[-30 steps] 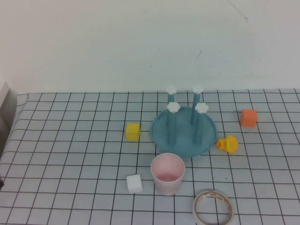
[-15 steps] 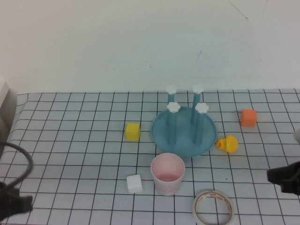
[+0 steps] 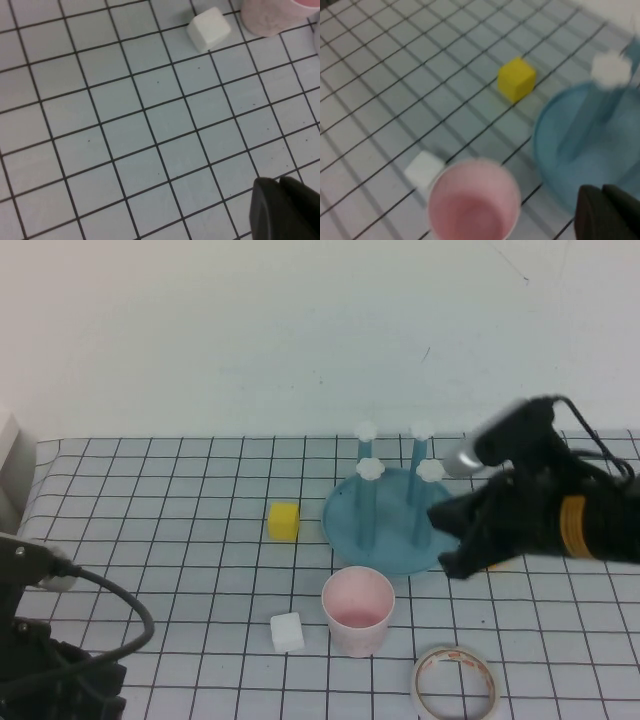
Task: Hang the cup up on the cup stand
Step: Pick up the cup from the table
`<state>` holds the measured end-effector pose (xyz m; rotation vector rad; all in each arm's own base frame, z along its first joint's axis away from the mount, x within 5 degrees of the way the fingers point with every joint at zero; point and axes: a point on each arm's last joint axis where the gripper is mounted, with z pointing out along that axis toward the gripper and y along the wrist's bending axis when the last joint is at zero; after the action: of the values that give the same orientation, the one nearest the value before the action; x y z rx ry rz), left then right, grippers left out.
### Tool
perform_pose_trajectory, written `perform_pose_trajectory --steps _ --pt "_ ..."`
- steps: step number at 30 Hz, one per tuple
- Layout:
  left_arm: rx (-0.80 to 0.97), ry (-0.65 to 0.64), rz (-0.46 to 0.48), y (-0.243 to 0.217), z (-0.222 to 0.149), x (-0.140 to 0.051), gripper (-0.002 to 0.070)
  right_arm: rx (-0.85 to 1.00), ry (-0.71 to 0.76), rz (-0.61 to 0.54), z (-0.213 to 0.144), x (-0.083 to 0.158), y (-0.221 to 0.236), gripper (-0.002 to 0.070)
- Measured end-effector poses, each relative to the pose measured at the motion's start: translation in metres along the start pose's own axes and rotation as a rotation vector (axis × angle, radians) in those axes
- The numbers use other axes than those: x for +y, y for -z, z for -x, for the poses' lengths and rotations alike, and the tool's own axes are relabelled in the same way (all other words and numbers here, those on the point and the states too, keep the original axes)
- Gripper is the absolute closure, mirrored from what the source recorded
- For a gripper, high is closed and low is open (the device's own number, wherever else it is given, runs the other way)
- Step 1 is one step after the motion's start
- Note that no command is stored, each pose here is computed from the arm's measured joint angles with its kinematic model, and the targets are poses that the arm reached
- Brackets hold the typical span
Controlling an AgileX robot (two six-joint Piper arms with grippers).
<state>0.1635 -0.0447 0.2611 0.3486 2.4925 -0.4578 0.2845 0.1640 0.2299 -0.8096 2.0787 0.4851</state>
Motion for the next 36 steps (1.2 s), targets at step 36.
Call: perform_pose_trajectory --steps 36 --pt "-0.022 -0.033 -0.051 -0.002 0.001 -0.004 0.0676 0.364 -0.004 -0.143 -0.007 -0.004 0.017 0.0678"
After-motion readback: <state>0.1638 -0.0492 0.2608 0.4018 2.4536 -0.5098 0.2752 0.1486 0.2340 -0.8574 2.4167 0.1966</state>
